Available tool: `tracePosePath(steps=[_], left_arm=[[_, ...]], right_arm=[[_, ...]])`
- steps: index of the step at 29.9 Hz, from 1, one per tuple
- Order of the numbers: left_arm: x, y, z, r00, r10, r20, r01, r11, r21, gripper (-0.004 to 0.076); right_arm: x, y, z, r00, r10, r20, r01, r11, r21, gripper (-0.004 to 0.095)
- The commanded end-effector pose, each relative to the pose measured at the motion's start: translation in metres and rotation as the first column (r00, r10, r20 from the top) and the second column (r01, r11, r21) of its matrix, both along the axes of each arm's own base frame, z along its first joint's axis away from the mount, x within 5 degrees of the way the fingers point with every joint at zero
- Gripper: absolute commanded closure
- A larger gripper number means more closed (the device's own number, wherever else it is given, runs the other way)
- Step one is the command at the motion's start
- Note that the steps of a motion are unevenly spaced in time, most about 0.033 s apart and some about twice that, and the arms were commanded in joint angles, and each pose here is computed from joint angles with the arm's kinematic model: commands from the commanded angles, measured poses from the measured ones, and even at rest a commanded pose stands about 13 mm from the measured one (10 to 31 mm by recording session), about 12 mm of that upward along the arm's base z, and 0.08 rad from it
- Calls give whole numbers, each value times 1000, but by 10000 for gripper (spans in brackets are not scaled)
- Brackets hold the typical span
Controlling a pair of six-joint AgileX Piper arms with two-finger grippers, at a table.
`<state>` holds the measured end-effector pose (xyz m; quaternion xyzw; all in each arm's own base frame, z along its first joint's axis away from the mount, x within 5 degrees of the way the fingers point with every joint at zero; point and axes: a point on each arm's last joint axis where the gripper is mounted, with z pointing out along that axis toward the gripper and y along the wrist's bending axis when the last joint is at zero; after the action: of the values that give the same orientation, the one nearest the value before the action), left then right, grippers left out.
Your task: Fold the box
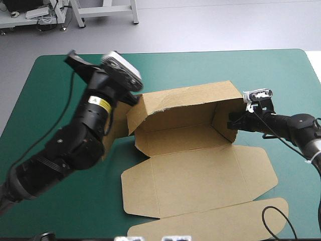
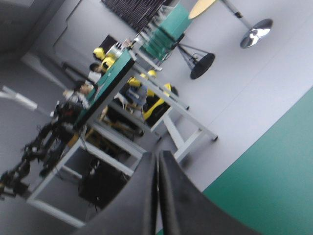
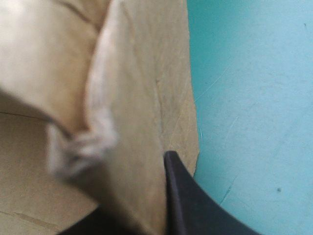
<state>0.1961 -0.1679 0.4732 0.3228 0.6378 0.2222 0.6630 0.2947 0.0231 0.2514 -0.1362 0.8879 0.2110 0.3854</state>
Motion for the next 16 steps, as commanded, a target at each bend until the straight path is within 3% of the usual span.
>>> tracePosePath(steps=[1,5,8,16], left_arm=[[10,51,24,996,87,22,-83,983,-164,729],[24,97,26,979,200,-43,-204,931,-303,729],[32,131,23,954,280,-104,-298,876,-379,729],[43,192,1,893,326,-310,-445,743,-501,729]], right_arm=[[-1,14,24,996,71,-53,-69,997,39,906],[5,32,51,995,82,-64,-83,997,-6,906],[9,48,79,995,51,-81,-50,999,18,906],[12,77,132,977,-2,-214,-3,1000,-21,906]])
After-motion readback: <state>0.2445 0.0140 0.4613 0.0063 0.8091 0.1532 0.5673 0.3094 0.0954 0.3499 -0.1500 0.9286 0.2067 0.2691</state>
